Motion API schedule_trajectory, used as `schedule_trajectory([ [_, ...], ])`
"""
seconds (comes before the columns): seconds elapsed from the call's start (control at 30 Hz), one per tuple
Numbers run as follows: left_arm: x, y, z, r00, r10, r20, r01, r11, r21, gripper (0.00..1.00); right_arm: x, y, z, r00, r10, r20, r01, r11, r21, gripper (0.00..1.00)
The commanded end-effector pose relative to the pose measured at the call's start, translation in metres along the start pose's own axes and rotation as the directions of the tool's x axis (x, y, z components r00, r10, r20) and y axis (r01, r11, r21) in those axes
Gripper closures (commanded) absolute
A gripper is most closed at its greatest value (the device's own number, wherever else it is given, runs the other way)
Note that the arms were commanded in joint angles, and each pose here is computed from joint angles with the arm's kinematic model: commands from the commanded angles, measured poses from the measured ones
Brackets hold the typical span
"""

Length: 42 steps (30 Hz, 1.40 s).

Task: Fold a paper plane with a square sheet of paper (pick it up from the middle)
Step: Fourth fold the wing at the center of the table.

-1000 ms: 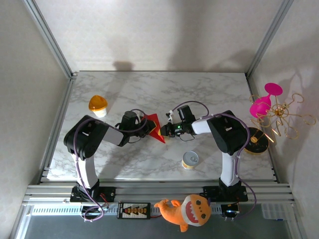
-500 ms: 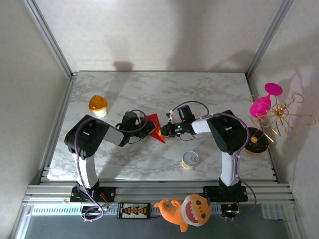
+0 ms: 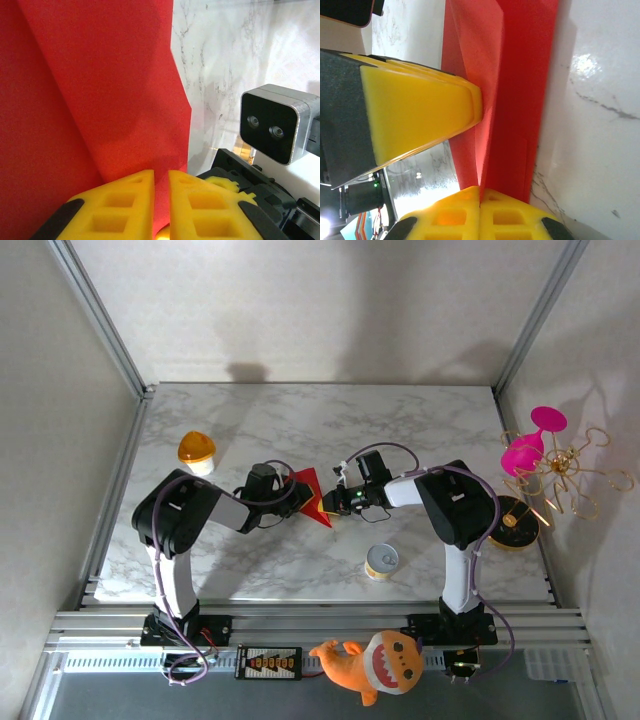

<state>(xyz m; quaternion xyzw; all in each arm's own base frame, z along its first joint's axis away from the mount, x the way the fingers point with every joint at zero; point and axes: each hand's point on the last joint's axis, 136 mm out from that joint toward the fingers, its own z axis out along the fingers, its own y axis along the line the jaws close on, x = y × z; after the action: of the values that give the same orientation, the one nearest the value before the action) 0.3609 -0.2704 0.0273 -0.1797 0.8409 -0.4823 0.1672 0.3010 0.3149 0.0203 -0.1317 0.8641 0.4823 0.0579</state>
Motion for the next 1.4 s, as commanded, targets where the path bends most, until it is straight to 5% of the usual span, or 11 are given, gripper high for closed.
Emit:
schedule_trajectory([
  [0.0, 0.002, 0.002, 0.007, 1.0, 0.017, -0.011, -0.017, 1.0, -0.002, 0.85, 0.038, -0.072, 0.004, 0.985, 0.166, -0.042, -0.152, 0.962, 0.227, 0.91],
  [0.43, 0.005, 0.027, 0.007, 1.0, -0.015, -0.01, 0.014, 0.996, -0.084, 0.85, 0.03, -0.063, 0.0, 0.987, 0.158, -0.037, -0.146, 0.963, 0.229, 0.85],
  [0.97, 0.009, 0.06, 0.005, 0.998, -0.063, -0.006, 0.06, 0.973, -0.222, 0.85, 0.002, 0.005, -0.021, 0.999, 0.031, -0.025, -0.028, 0.993, 0.112, 0.77],
  [1.37, 0.012, 0.072, 0.005, 0.995, -0.097, -0.012, 0.089, 0.952, -0.294, 0.85, 0.013, -0.006, -0.013, 0.997, 0.0, -0.074, 0.012, 0.986, 0.165, 0.79],
])
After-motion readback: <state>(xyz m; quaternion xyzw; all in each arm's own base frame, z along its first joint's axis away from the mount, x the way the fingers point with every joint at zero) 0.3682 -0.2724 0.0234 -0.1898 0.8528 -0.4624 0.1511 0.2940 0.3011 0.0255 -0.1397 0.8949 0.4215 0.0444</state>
